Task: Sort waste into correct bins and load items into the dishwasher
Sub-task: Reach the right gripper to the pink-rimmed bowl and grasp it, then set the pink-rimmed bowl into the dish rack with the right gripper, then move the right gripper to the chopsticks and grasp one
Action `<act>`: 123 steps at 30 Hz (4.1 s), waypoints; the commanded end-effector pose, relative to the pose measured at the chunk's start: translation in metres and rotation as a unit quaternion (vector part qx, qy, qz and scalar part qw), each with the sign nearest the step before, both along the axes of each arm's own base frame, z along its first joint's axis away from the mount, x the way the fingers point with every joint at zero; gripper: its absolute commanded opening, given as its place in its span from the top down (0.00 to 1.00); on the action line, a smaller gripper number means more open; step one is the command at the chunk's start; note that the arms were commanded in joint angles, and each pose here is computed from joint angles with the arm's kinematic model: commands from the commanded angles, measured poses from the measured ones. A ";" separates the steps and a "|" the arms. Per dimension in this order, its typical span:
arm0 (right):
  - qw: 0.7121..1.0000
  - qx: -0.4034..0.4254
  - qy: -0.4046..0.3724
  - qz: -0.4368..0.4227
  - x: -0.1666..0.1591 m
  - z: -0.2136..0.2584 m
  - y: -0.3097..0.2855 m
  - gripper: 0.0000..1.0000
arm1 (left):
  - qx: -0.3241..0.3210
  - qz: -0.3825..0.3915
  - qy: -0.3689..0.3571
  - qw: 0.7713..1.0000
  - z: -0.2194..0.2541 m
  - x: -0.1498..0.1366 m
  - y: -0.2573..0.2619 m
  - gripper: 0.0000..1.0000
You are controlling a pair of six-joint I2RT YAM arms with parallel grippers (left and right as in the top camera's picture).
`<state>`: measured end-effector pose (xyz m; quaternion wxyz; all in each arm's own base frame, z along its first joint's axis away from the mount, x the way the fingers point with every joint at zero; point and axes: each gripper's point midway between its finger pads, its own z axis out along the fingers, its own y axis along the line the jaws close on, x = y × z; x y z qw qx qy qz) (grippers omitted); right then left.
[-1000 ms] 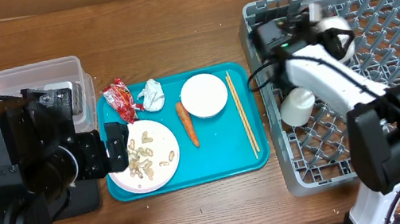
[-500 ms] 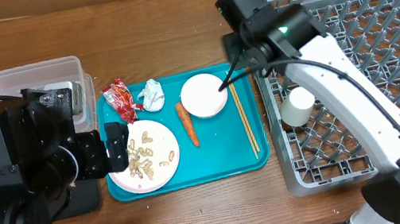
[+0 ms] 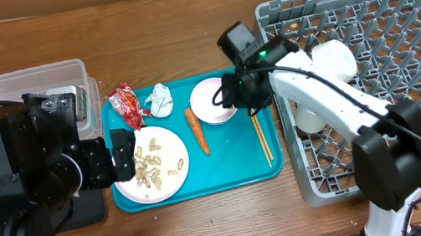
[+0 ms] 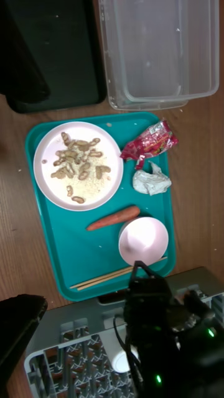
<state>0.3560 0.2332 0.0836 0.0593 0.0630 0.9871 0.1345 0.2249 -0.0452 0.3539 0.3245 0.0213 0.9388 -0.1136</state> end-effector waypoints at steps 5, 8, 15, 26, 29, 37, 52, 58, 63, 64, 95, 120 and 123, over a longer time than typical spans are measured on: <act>0.998 -0.015 0.014 -0.055 0.009 -0.041 -0.003 0.58 | 0.002 0.005 -0.006 1.000 0.004 0.001 0.002 0.00; 0.999 -0.013 0.004 -0.043 0.013 -0.041 0.000 0.71 | 0.002 0.004 -0.006 1.000 0.004 0.001 0.002 0.00; 0.998 -0.025 0.014 -0.059 0.009 -0.047 -0.006 0.67 | 0.002 0.005 -0.006 1.000 0.004 0.001 0.002 0.00; 0.999 -0.016 -0.021 -0.028 0.020 -0.018 -0.005 0.96 | 0.002 0.004 -0.006 1.000 0.004 0.001 0.002 0.00; 0.996 -0.024 -0.085 -0.015 0.034 0.034 -0.012 0.96 | 0.002 0.004 -0.006 1.000 0.004 0.001 0.002 0.00; 0.930 -0.225 -0.256 -0.138 0.032 0.172 -0.132 0.96 | 0.002 0.004 -0.006 1.000 0.004 0.001 0.002 0.00; 0.727 -0.586 -0.184 -0.306 -0.005 0.195 -0.347 0.96 | 0.002 0.005 -0.006 1.000 0.004 0.001 0.002 0.00; 0.709 -0.630 -0.143 -0.283 0.011 0.161 -0.361 0.96 | 0.002 0.005 -0.006 1.000 0.004 0.001 0.002 0.00; 0.713 -0.651 -0.099 -0.242 0.020 0.127 -0.360 0.96 | 0.002 0.004 -0.006 1.000 0.004 0.001 0.002 0.00; 0.713 -0.655 -0.090 -0.233 0.021 0.120 -0.360 0.96 | 0.002 0.005 -0.006 1.000 0.004 0.001 0.002 0.00; 0.924 -0.367 -0.107 -0.022 0.001 0.125 -0.126 0.40 | 0.002 0.004 -0.006 1.000 0.004 0.001 0.002 0.00; 0.992 -0.103 0.040 0.067 -0.046 -0.072 -0.041 0.68 | 0.002 0.005 -0.006 1.000 0.004 0.001 0.002 0.00; 0.991 -0.070 0.046 0.100 -0.053 -0.081 -0.032 0.72 | 0.002 0.004 -0.006 1.000 0.004 0.001 0.002 0.00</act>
